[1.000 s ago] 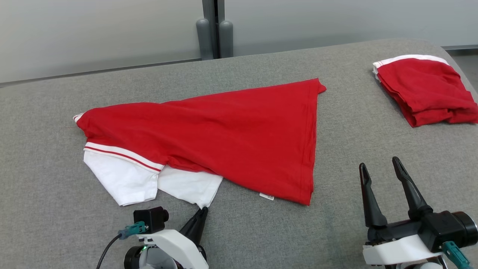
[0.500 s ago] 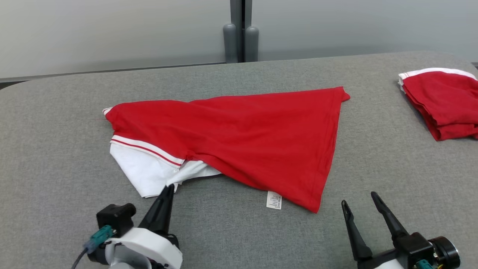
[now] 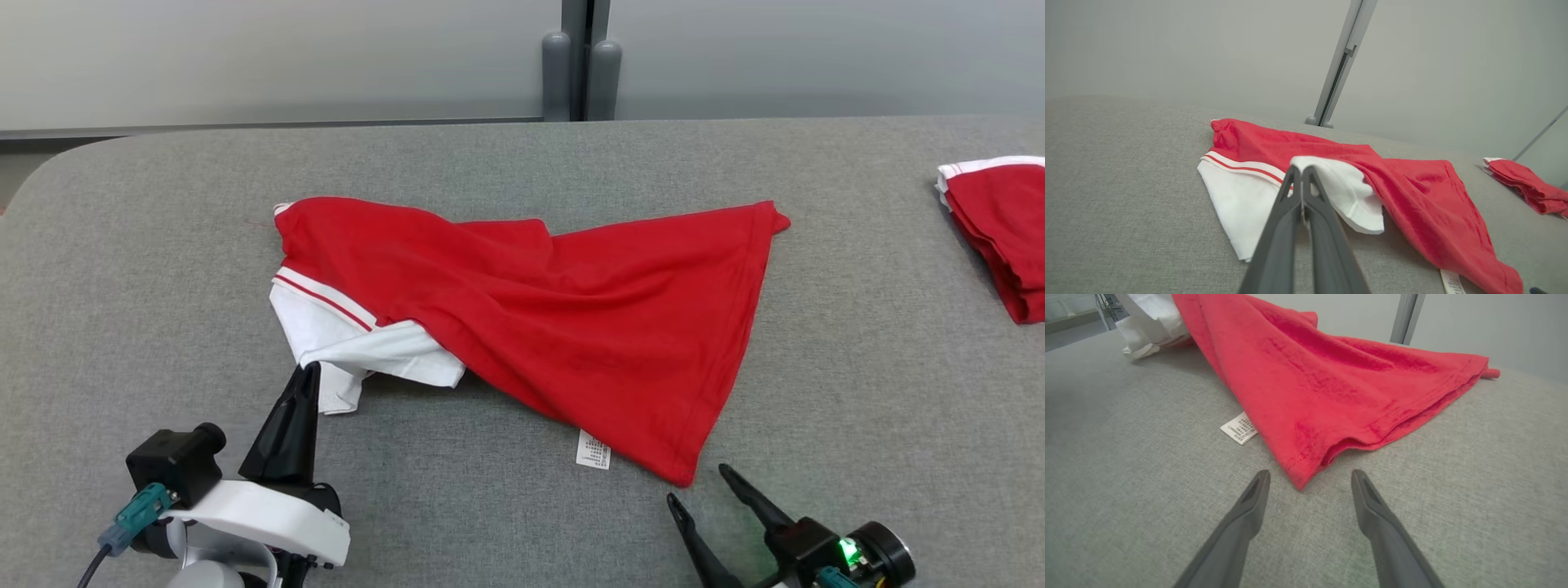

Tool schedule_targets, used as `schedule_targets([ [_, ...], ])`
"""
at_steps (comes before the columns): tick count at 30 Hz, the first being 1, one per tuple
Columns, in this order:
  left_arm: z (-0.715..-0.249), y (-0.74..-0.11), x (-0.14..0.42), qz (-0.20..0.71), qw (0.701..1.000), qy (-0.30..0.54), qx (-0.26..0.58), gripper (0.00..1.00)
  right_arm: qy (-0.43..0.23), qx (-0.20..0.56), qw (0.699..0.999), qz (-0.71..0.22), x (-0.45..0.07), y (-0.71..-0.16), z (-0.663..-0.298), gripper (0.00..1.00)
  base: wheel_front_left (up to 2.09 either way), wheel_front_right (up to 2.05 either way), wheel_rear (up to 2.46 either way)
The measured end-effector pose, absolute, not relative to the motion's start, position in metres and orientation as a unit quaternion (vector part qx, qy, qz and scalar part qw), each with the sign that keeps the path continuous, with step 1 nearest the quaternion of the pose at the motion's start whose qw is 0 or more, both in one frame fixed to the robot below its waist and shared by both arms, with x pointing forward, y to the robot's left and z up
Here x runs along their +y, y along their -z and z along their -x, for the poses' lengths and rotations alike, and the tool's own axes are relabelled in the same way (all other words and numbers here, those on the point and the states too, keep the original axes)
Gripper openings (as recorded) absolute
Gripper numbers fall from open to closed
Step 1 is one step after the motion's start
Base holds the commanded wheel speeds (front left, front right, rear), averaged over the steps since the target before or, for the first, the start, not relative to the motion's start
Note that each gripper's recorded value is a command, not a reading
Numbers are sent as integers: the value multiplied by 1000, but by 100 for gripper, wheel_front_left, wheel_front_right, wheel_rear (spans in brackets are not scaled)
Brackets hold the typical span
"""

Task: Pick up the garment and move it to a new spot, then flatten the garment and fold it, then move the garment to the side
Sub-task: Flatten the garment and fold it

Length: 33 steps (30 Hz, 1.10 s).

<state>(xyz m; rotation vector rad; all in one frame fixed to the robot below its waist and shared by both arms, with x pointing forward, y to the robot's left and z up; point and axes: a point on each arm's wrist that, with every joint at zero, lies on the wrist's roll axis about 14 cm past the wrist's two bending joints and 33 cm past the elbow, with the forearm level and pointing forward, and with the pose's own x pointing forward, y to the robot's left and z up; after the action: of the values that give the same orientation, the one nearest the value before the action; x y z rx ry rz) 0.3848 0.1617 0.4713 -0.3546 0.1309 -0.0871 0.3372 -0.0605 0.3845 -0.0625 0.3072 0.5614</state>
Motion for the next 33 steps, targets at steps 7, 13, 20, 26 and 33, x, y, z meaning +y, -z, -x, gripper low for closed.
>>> schedule_targets([
  [7, -386, -467, 170, 171, 982, 36, 72, 0, -309, 176, 935, 12, -36, -371, -339, 47, 0, 0, 0],
  [13, -387, -468, 174, 164, 983, 33, 70, 0, -320, 164, 933, -1, -25, -379, -350, 0, 0, 0, 0],
  [20, -385, -480, 190, 117, 991, 31, 51, 0, -239, 58, 965, -96, -55, -449, -391, 0, 0, 0, 0],
  [26, -374, -498, 200, 85, 995, 40, 41, 0, -196, 29, 966, -164, -87, -474, -407, 0, 0, 0, 0],
  [33, -367, -506, 199, 63, 994, 66, 60, 0, -185, 121, 956, -195, -89, -433, -425, 0, 0, 0, 0],
])
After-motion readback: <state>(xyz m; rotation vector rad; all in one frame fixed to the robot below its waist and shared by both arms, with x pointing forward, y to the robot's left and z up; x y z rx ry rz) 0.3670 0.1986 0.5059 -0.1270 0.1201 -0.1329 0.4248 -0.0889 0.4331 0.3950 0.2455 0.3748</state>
